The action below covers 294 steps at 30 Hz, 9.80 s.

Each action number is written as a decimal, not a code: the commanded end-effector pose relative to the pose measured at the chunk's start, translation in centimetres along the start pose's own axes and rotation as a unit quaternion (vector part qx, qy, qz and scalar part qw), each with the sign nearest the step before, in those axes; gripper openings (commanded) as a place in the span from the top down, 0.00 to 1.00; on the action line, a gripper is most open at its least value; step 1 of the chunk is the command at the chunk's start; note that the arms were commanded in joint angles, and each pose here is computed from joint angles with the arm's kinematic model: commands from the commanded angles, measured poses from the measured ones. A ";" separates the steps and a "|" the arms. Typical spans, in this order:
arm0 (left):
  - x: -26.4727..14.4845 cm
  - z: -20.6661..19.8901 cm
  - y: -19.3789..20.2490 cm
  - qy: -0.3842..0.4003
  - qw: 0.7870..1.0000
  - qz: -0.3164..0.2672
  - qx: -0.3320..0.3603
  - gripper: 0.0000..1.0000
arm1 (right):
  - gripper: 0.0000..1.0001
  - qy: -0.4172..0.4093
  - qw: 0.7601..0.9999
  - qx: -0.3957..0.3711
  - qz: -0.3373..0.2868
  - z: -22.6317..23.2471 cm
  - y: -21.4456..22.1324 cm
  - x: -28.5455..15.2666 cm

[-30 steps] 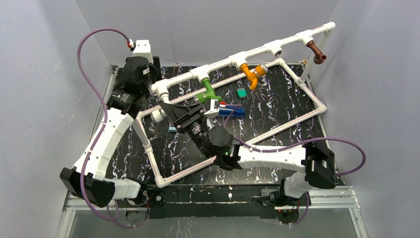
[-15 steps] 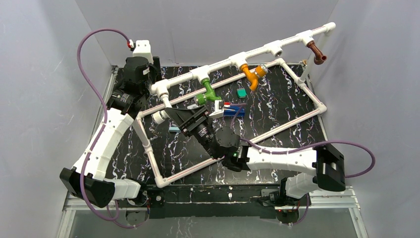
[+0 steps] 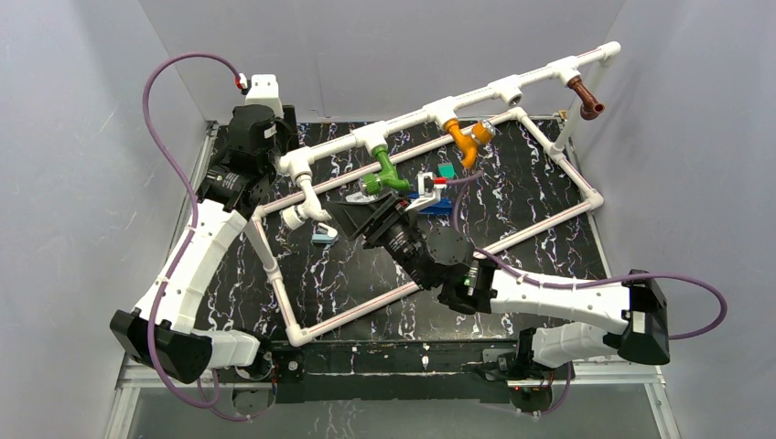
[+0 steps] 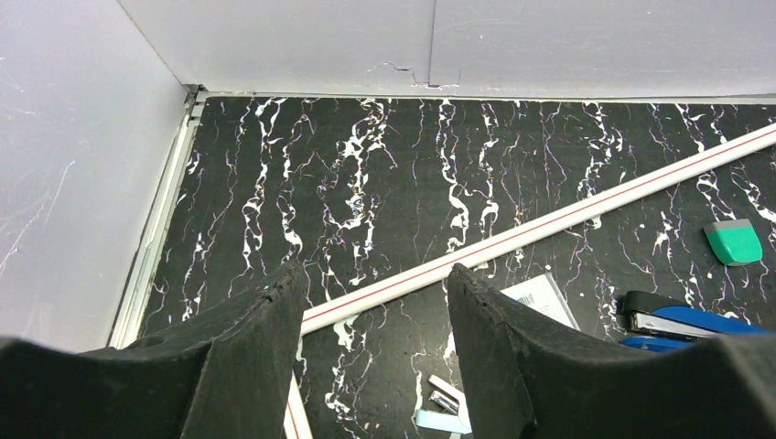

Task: Install the water faucets

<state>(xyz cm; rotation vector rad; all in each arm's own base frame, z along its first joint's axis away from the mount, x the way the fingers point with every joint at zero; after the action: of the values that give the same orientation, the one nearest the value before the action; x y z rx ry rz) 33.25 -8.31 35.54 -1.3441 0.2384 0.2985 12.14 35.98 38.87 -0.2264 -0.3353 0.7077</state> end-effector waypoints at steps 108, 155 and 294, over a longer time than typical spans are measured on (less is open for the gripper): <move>0.1 -3.3 9.3 0.063 0.975 0.184 0.104 0.43 | 0.99 -0.052 0.838 -0.514 -0.172 0.3 0.6 4.7; -0.3 -3.1 9.1 0.058 0.977 0.176 0.107 0.42 | 0.20 -0.009 0.989 0.069 -0.130 -2.2 -2.8 1.7; 0.1 -3.8 9.5 0.063 0.973 0.186 0.118 0.41 | 0.55 -0.147 0.893 -0.421 -0.058 3.2 1.1 3.7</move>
<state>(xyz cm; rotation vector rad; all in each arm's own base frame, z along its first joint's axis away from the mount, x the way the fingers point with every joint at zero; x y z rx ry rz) 32.53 -8.81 35.32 -1.3081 0.2483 0.2980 13.72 40.98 40.47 -0.8585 -0.8408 0.4398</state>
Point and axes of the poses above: each gripper's point midway between its finger pads, its own x axis out along the fingers, its own z axis along the line the jaws close on, y = z × x, the point moved 6 cm from there along -x, back along the fingers, and after that the axes turned 8 degrees about x, right-handed, at the moved point
